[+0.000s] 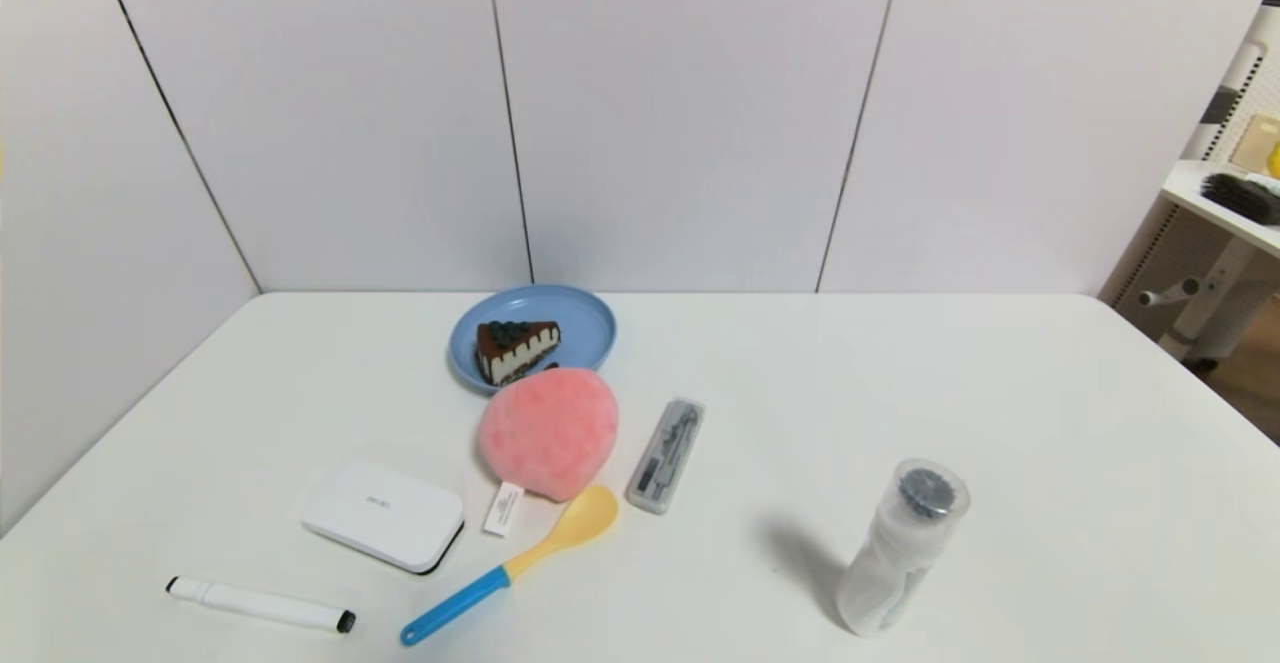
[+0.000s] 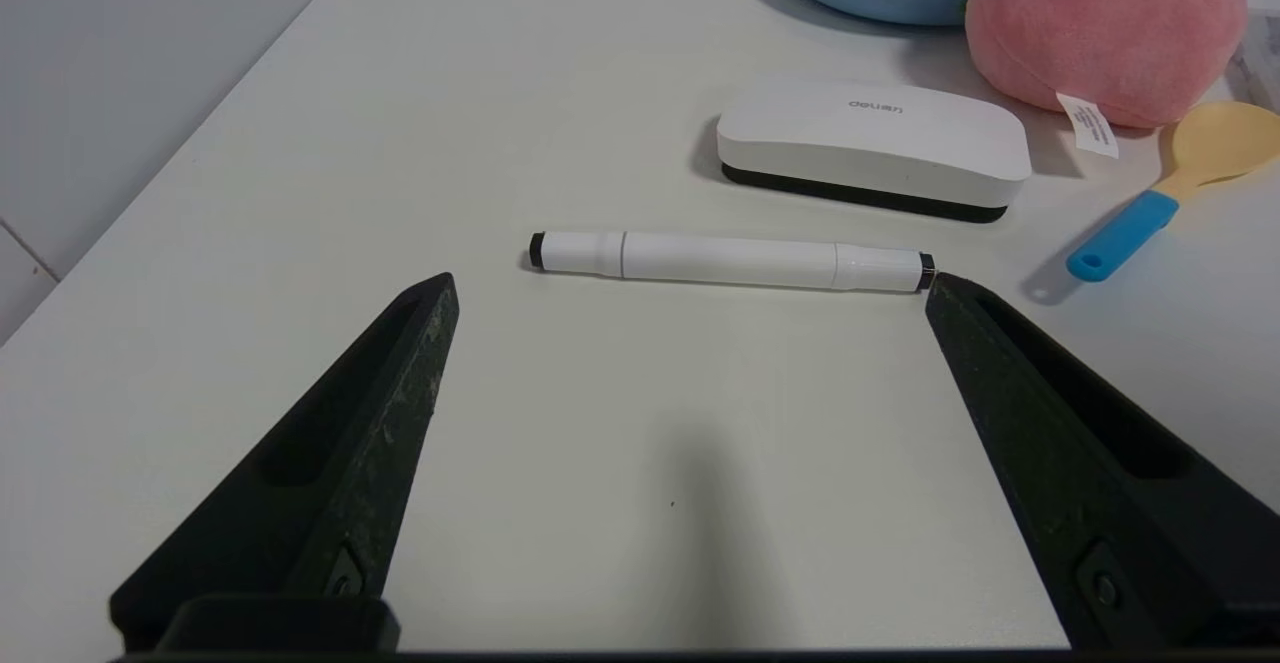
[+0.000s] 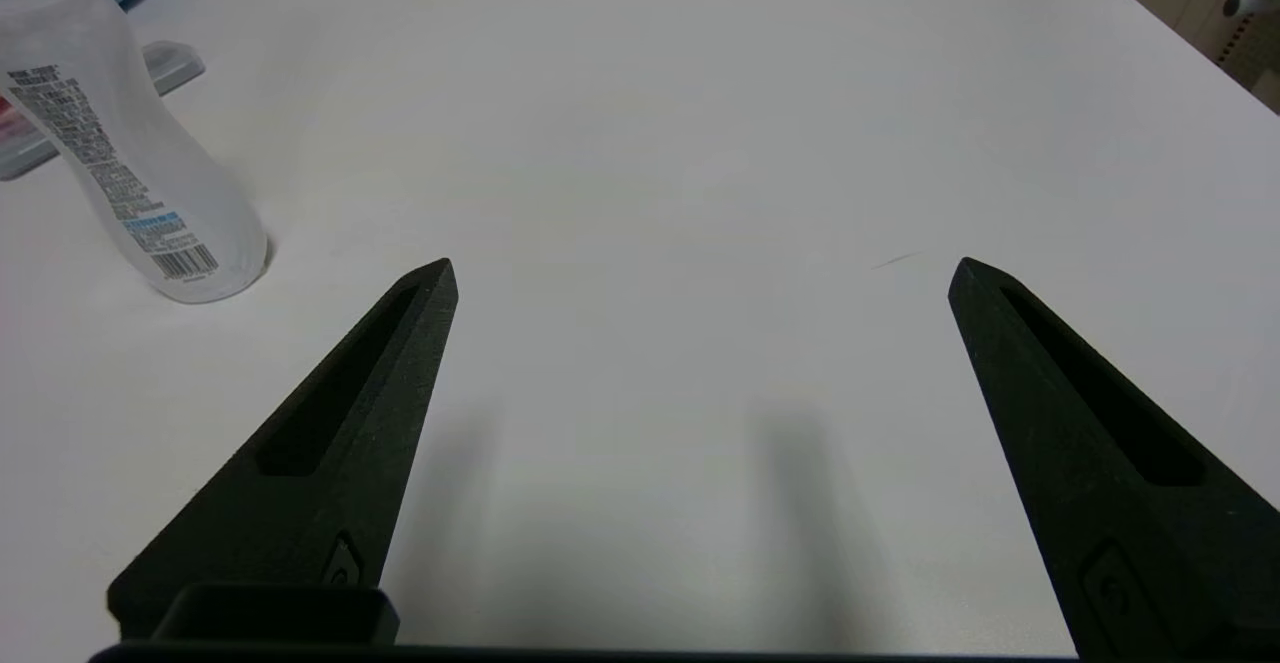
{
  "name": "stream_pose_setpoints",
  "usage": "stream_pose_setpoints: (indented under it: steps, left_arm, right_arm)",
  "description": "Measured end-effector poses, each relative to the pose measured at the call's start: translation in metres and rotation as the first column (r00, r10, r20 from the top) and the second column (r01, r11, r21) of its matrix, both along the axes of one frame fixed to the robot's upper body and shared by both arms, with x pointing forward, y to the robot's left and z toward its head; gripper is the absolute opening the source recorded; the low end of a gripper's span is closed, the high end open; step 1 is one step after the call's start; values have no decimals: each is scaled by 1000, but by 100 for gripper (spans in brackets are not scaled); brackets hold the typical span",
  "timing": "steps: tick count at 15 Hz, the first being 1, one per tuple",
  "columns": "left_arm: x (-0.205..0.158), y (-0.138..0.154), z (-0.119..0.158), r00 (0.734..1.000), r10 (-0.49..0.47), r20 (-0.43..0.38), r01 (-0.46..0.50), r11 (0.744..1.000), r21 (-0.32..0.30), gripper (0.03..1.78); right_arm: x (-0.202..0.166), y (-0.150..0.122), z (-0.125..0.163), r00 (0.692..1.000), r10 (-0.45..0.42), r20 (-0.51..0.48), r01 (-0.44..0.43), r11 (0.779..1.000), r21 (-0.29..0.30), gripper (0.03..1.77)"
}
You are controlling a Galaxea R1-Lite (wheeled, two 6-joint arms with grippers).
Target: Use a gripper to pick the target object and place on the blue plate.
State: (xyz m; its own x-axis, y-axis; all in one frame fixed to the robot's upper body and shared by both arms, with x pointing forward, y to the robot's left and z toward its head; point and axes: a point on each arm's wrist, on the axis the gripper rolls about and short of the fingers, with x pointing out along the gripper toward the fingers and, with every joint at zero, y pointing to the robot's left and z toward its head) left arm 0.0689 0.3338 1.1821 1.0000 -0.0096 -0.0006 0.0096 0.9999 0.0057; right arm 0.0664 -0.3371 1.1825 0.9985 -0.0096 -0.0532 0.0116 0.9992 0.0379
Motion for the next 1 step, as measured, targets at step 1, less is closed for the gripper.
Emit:
stream_pose_setpoints:
  steps: [1]
  left_arm:
    - [0, 0, 0, 1000, 0, 0, 0, 1000, 0, 169]
  right_arm:
    - [0, 0, 0, 1000, 0, 0, 0, 1000, 0, 170]
